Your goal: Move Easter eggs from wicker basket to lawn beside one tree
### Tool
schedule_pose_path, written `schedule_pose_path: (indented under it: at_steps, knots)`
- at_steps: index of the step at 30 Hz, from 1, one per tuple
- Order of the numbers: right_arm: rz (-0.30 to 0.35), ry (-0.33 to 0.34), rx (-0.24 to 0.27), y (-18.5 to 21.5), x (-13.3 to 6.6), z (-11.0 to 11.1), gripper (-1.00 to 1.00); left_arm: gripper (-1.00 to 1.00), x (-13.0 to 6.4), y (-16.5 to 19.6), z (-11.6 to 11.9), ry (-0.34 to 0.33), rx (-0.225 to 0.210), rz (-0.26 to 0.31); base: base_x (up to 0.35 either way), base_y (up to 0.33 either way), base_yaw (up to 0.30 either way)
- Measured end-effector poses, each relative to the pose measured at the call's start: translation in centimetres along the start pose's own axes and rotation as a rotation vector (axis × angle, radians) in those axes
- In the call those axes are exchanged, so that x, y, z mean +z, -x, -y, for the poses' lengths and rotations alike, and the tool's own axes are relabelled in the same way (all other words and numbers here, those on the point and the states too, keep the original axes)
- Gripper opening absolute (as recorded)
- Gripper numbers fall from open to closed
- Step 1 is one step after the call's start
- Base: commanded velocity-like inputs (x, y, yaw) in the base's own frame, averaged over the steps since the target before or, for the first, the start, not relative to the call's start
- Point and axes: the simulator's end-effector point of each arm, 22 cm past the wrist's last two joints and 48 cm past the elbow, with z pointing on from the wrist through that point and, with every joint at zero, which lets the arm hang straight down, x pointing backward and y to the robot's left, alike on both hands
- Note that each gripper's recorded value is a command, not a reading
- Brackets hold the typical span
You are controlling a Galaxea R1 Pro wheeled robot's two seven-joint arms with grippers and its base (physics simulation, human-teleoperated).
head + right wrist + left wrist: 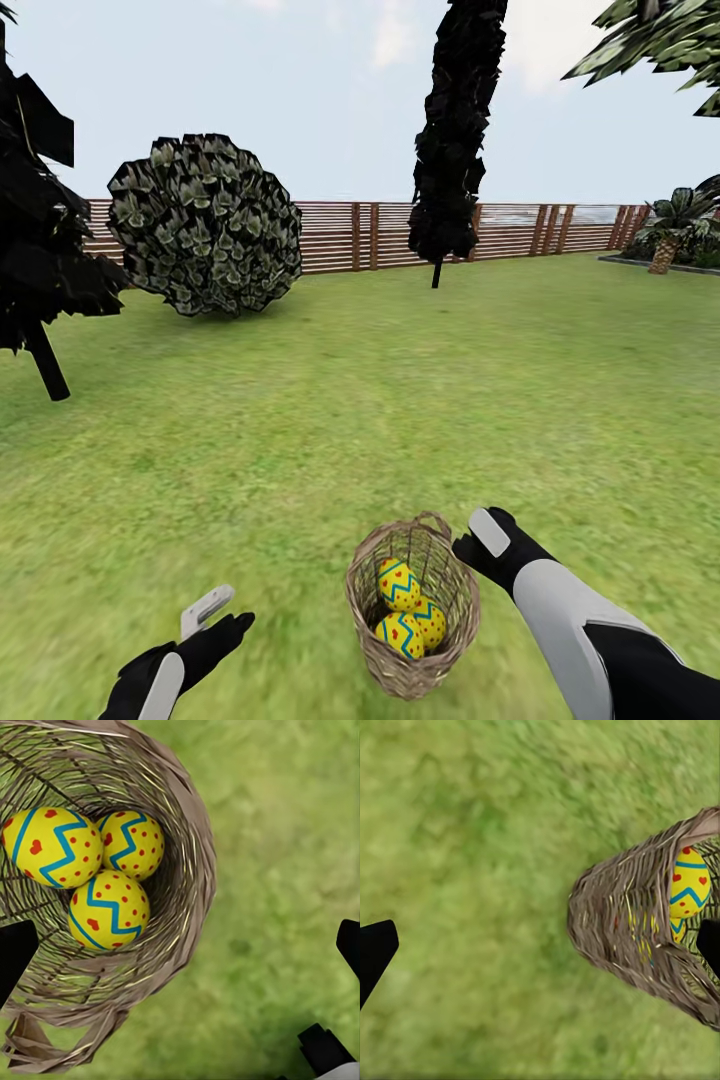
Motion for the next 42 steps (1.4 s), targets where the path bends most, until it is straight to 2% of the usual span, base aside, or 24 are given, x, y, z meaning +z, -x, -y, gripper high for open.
schedule_pose_path:
  at_steps: [33, 42]
  knots:
    - [0.004, 0.017, 0.007, -2.2, 5.5, 0.1, 1.0, 1.0, 4.7, -3.2, -3.0, 0.004, 0.003, 0.004, 0.0, 0.0, 0.0]
    - [0.013, 0.054, 0.011, -2.3, 6.8, -0.6, 1.0, 1.0, 5.9, -4.1, -4.0, 0.006, 0.004, 0.006, 0.0, 0.0, 0.0]
